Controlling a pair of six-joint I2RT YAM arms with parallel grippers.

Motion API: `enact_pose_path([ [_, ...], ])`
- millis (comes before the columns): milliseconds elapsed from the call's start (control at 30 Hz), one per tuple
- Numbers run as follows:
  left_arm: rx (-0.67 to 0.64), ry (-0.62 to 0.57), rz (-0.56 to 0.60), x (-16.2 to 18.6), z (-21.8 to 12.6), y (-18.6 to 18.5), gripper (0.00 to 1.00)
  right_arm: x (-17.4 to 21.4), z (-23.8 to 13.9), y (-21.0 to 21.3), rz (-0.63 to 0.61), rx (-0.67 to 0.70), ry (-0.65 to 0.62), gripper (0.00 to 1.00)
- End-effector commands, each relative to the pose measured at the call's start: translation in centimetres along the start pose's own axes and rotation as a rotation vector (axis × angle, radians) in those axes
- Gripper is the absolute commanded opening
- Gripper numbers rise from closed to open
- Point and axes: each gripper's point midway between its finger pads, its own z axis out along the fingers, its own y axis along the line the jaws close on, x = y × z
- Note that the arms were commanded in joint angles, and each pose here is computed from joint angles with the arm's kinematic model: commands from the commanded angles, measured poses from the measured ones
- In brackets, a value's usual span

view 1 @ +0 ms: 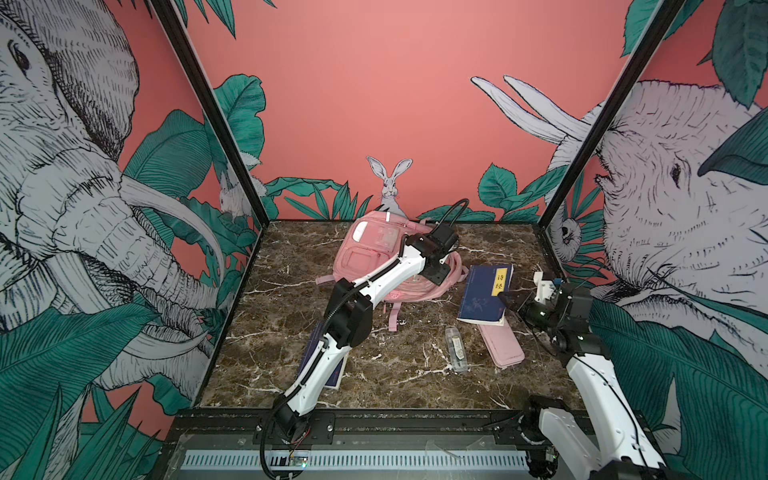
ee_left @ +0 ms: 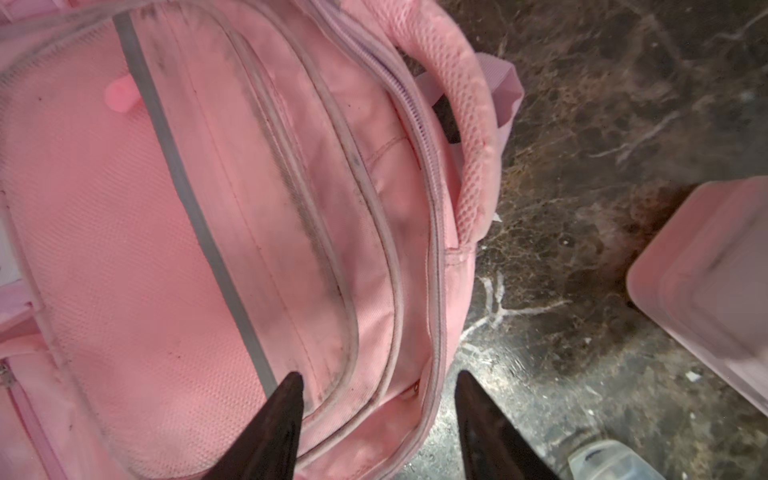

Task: Pack the student bag
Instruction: 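Hold the upright book with the right gripper while the left gripper grasps the backpack opening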

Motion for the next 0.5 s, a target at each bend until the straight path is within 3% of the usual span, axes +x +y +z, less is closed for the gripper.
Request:
enact_pose_path([
  [0,-0.170,0.039,0.114,0.7,-0.5,1.4,0.63,-0.2,-0.3,1.0,-0.036,-0.049,-0.013,0.00],
  [200,-0.402,0.032,0.224,0.5,0.5,2.7,0.61,0.0,-0.3,1.1,-0.028,-0.066,-0.013,0.00],
  [467,-0.464,0.033,0.241,0.8,2.3,3.4,0.58,0.4,-0.5,1.1,-0.023,-0.072,-0.008,0.00],
])
